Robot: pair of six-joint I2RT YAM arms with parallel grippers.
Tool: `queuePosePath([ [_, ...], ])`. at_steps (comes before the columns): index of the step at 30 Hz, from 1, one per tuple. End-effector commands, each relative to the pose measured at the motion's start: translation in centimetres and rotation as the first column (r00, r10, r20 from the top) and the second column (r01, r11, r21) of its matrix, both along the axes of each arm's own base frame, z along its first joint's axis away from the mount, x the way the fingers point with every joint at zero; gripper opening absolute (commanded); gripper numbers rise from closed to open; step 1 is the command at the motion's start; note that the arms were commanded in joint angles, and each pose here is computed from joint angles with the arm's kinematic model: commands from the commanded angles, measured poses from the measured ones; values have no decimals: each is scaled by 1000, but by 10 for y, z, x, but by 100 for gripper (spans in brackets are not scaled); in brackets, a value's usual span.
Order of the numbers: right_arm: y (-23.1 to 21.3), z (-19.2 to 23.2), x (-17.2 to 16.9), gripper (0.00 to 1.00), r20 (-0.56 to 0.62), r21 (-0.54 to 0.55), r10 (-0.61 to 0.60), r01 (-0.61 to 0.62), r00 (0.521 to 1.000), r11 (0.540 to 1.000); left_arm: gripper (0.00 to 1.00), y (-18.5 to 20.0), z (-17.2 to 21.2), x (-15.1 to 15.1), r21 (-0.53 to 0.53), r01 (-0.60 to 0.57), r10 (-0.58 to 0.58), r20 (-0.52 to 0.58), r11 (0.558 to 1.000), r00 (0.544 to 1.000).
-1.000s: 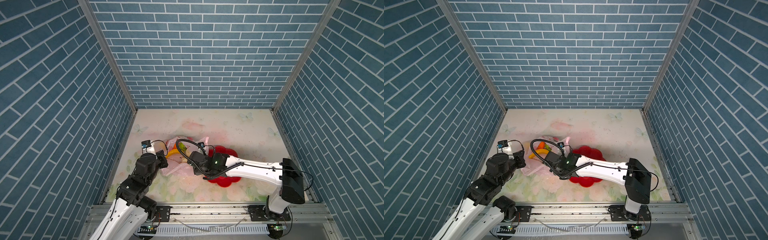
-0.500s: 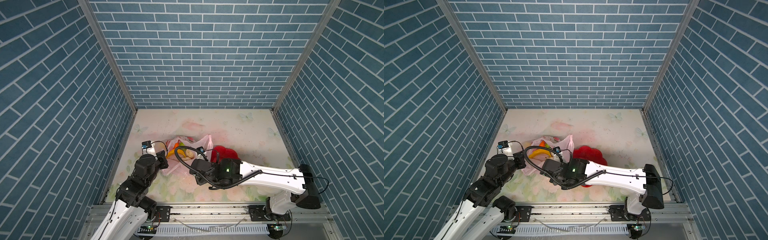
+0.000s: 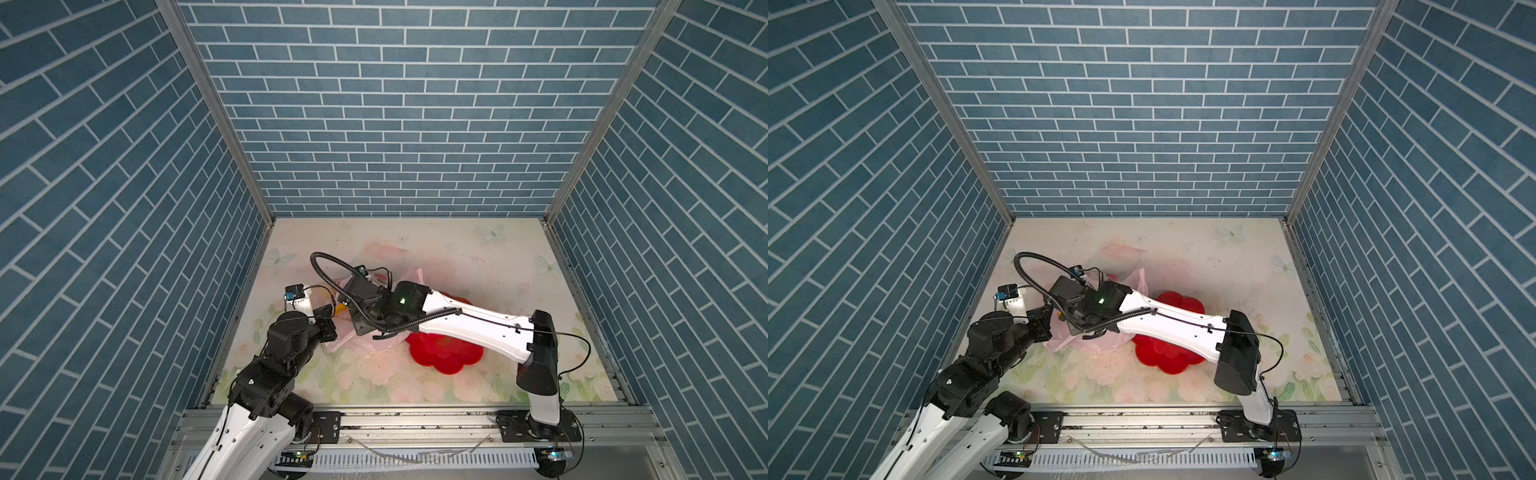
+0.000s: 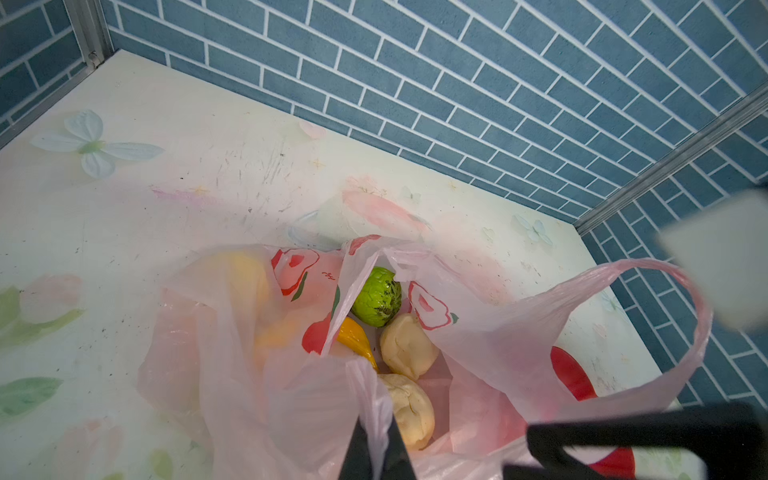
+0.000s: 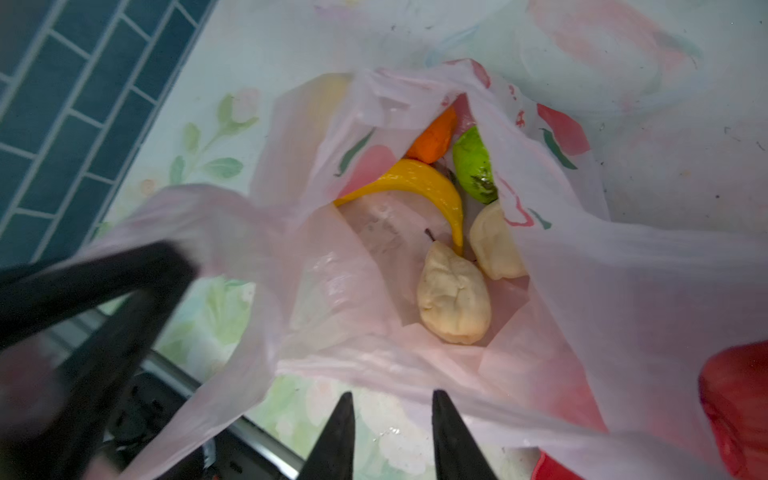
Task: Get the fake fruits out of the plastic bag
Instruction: 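Release the handle and reach the right gripper down toward the pale pear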
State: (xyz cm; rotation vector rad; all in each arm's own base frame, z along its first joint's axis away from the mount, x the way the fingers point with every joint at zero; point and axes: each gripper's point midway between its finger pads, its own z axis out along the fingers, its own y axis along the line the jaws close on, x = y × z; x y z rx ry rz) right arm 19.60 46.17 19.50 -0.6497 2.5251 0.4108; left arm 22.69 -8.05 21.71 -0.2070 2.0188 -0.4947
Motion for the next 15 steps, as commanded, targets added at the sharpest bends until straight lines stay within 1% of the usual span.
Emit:
queuePosePath([
  [1,-2,-10,10,31,-52,-6,25,-26,998,1000,7,4,0,-5,6,-7,7,-22,1000,1000],
  [5,-11,-37,16,30,-96,-50,39,-44,995,998,7,1,0,-2,12,3,-2,-31,1000,1000],
  [8,-16,-52,14,30,-127,-70,58,-67,990,995,7,-1,4,-1,16,14,-14,-29,1000,999],
  [13,-22,-73,1,29,-199,-83,75,-94,977,992,7,2,7,-5,25,7,-6,-30,1000,1000],
  [15,-26,-80,-9,28,-231,-83,80,-102,970,991,7,5,6,-8,23,1,-1,-33,1000,999],
])
